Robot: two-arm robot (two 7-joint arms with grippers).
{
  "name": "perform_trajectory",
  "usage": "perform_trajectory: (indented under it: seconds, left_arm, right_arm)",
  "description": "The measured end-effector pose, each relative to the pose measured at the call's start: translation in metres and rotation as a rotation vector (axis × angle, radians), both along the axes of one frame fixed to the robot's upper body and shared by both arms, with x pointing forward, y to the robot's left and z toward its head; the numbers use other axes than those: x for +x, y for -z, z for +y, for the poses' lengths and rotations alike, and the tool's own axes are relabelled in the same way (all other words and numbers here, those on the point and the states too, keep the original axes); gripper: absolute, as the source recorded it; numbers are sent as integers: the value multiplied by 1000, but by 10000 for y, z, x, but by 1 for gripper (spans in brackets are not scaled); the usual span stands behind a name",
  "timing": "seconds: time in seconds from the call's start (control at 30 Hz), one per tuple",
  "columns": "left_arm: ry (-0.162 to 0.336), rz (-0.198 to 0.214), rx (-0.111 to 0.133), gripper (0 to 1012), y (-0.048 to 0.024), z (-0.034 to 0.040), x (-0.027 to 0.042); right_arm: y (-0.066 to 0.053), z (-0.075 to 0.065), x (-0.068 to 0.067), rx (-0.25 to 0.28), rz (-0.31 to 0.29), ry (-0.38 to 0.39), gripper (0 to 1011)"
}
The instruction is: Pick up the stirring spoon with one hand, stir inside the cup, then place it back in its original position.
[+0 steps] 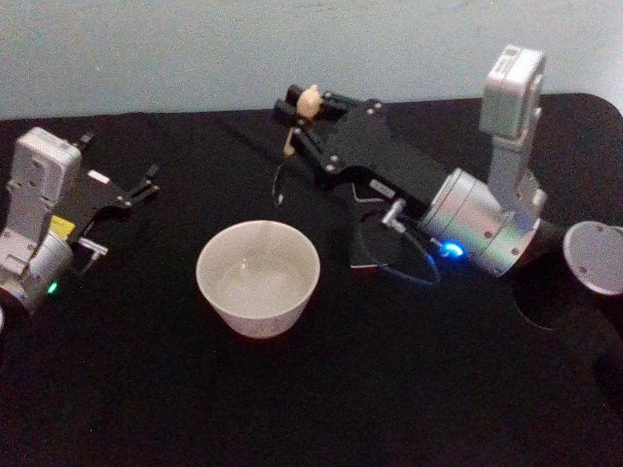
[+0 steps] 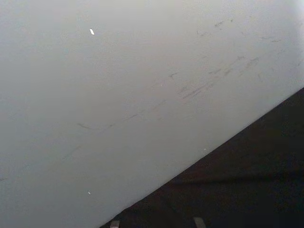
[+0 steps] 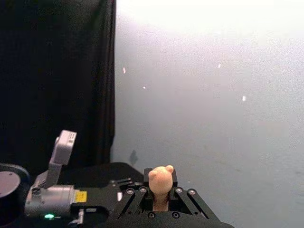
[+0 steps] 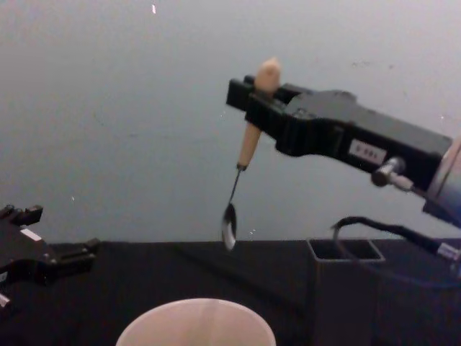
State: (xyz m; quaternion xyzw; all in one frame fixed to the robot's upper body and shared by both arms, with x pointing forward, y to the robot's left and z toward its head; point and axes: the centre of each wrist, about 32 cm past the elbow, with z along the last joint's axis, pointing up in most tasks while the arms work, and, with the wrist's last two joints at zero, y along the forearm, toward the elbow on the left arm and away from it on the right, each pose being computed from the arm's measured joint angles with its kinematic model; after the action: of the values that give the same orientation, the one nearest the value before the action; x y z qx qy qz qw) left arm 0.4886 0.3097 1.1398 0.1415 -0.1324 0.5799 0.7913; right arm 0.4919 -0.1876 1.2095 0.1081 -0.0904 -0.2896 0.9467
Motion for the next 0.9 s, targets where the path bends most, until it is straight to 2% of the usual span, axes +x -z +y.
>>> perform_trajectory:
  seconds: [0.57,0.73,0.9]
  left_arm:
    - [0,0,0,1001,0,0,0]
    - [0,0,0,1001,0,0,0]
    - [0,0,0,1001,0,0,0]
  right_arm:
    - [-83,-396,-76,-34,-25,137,161]
    - [-64,-506,-111,-54,-19,178,161]
    - [-37,-560,-133,-62,-9,204,161]
